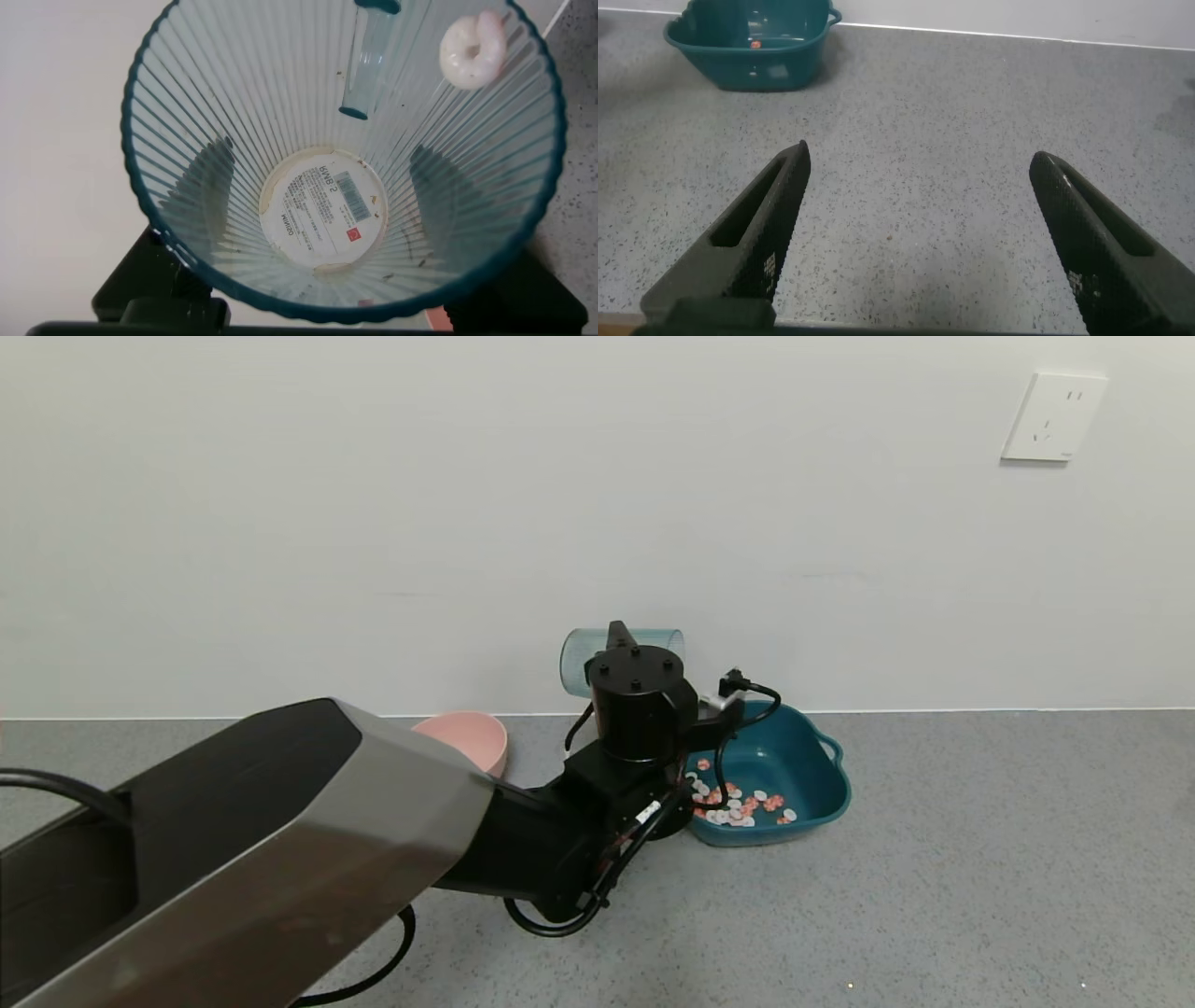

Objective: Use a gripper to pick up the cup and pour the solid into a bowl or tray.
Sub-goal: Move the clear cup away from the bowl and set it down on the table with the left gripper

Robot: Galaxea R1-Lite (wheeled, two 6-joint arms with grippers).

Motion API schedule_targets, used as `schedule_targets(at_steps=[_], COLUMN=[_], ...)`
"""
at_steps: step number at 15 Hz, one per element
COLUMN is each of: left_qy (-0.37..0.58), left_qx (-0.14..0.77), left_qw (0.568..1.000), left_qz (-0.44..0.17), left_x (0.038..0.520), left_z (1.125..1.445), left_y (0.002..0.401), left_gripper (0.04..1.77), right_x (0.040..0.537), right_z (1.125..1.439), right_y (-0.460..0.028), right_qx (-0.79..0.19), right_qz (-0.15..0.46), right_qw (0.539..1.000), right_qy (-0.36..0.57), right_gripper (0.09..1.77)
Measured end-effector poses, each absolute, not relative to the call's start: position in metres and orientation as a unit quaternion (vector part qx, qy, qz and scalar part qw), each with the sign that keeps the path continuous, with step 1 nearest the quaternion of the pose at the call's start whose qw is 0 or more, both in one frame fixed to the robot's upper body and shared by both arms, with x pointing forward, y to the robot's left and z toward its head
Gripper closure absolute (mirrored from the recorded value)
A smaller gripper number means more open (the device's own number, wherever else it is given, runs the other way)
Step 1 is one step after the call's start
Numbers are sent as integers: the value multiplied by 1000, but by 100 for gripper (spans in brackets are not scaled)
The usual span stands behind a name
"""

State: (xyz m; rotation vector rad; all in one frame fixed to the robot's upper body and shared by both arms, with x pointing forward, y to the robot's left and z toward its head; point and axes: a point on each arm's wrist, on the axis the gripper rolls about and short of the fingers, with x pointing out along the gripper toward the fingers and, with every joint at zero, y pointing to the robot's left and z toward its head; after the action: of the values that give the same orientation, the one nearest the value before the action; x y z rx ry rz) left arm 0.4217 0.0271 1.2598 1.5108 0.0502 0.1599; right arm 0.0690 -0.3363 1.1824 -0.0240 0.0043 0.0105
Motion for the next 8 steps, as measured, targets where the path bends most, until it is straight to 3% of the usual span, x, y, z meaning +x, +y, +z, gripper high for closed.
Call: schedule_targets(at_steps=[8], left_qy=[30], left_qx=[540], left_qw=[836], left_qz=[95], left_x=[424], left_z=[1268], left_y=[60], left_gripper=[52], right_x=[69], right_z=[1182], right_y=[-336], right_qx=[-12], right_qz=[5], right_qw=[1000], right_qy=[2], right_gripper=[15])
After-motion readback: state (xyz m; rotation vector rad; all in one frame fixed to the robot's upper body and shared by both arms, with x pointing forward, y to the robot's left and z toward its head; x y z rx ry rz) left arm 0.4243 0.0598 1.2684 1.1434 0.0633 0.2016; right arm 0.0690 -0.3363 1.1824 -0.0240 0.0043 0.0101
